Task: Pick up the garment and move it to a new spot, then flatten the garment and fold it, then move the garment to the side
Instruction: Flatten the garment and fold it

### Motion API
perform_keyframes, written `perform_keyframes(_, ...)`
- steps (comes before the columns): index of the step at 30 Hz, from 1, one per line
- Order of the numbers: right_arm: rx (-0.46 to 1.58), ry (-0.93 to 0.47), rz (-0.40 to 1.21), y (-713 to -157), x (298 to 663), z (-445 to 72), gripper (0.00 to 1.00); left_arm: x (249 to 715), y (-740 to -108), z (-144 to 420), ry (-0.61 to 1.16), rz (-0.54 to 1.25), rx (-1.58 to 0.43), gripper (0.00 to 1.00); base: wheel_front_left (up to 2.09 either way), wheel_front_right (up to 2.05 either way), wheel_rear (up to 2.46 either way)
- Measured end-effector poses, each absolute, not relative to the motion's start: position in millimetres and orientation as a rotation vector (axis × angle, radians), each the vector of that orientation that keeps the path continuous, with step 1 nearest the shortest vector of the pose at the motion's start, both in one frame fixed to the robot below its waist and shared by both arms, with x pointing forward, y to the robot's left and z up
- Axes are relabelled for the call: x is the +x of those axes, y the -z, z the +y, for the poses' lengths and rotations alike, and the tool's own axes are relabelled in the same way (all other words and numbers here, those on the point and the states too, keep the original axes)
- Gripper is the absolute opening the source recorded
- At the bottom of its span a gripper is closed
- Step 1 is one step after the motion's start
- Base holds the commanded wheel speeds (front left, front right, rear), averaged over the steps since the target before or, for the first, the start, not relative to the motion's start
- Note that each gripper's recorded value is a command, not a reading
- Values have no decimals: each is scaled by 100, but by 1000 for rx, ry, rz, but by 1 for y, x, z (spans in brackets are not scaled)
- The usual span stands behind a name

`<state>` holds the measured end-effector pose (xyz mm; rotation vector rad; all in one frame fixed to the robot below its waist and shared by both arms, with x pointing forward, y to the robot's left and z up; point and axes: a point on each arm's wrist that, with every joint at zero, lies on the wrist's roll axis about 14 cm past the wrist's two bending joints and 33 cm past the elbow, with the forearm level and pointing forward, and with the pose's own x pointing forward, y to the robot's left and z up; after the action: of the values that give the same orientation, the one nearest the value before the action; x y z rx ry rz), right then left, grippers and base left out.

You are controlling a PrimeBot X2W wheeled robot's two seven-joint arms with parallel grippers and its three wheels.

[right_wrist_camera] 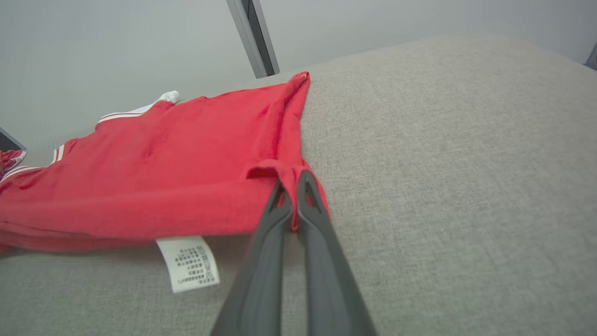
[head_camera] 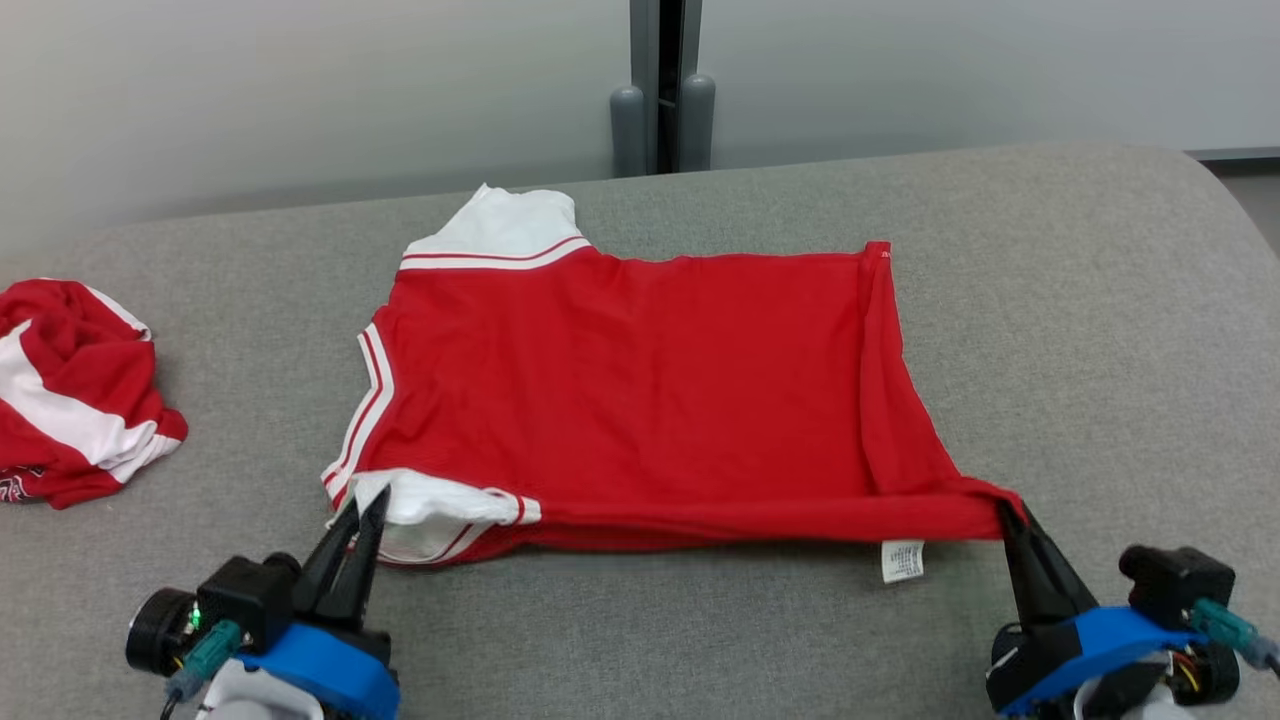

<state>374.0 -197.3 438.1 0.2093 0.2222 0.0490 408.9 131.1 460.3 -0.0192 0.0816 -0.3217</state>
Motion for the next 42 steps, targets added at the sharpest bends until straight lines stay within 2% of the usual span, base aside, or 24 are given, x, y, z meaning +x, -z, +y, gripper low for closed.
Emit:
perform_keyframes(11, 166, -47, 241, -430, 419, -203, 0, 455, -441, 127, 363, 147, 31, 0, 0, 0, 0)
perform_keyframes(12, 164, -47, 241, -429, 422, -203, 4, 459, -439, 127, 366, 153, 36, 0, 0, 0, 0)
perform_keyframes(13, 163, -47, 243, -427, 424, -203, 36, 462, -438, 127, 369, 156, 39, 0, 0, 0, 0)
perform_keyframes(14, 157, -47, 239, -427, 426, -203, 47, 464, -438, 126, 371, 158, 40, 0, 0, 0, 0)
perform_keyframes(15, 153, -46, 236, -426, 427, -203, 100, 466, -436, 126, 371, 162, 39, 9, 0, 0, 0)
perform_keyframes(16, 153, -45, 237, -424, 428, -204, 100, 467, -436, 127, 369, 164, 37, 61, 0, 0, 0)
perform_keyframes(17, 151, -44, 236, -423, 428, -204, 100, 469, -436, 127, 366, 163, 37, 100, 0, 0, 0)
perform_keyframes(25, 124, -30, 216, -420, 421, -211, 100, 467, -446, 142, 297, 126, 1, 100, 0, 0, 0)
perform_keyframes(31, 114, -30, 254, -409, 407, -212, 100, 444, -423, 150, 261, 190, -19, 100, 0, 0, 0)
perform_keyframes(42, 80, -66, 345, -385, 407, -199, 100, 431, -382, 161, 220, 320, -25, 100, 0, 0, 0)
